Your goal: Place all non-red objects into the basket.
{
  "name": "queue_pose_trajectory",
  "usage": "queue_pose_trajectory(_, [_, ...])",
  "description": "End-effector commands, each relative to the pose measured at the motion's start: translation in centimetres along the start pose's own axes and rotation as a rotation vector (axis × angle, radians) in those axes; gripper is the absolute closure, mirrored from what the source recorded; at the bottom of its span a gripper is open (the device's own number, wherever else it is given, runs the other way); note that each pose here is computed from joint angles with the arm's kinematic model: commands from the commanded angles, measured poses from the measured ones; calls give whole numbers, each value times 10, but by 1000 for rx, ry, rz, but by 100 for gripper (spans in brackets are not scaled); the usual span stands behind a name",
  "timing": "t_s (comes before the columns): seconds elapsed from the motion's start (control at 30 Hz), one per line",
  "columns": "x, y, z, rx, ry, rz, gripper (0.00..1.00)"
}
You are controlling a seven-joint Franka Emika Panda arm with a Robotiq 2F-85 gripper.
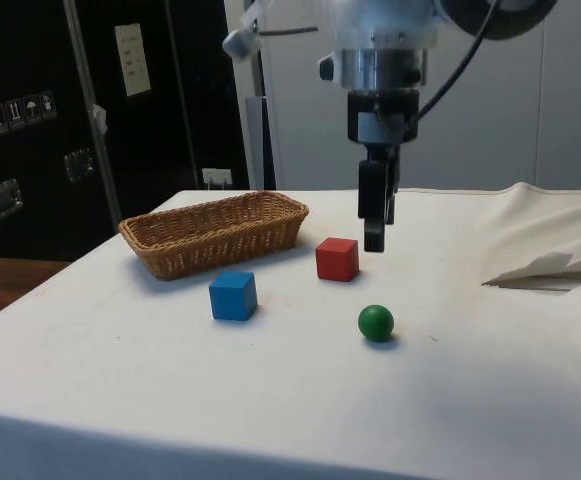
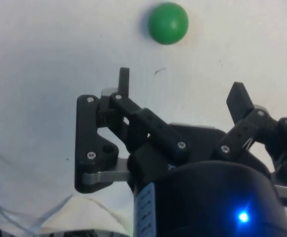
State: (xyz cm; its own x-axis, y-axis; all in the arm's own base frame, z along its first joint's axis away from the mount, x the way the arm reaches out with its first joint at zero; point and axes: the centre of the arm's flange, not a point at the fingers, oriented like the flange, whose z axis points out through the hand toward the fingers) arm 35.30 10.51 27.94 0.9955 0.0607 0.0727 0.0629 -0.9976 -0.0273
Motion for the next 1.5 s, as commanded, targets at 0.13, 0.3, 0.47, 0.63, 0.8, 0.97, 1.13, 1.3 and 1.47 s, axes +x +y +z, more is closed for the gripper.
queue_pose_trajectory(0.13, [-2, 5, 15, -1, 12, -11, 0])
queue_pose_trajectory(0.3, [-4, 14, 36, -2, 9, -24, 0])
queue_pose_trajectory(0.47, [-2, 26, 52, -4, 1, -31, 0])
queue_pose_trajectory(0.63, [1, 41, 68, -11, -7, -40, 0])
queue_pose_trajectory(0.8, [0, 47, 75, -10, -4, -45, 0])
queue_pose_trajectory(0.97, [-6, 43, 77, -4, 4, -46, 0])
queue_pose_trajectory(1.13, [-8, 40, 75, 1, 9, -47, 0])
queue_pose_trajectory(1.3, [-8, 46, 78, -14, 3, -50, 0])
queue_pose_trajectory(1.47, [-10, 30, 73, 13, 9, -47, 0])
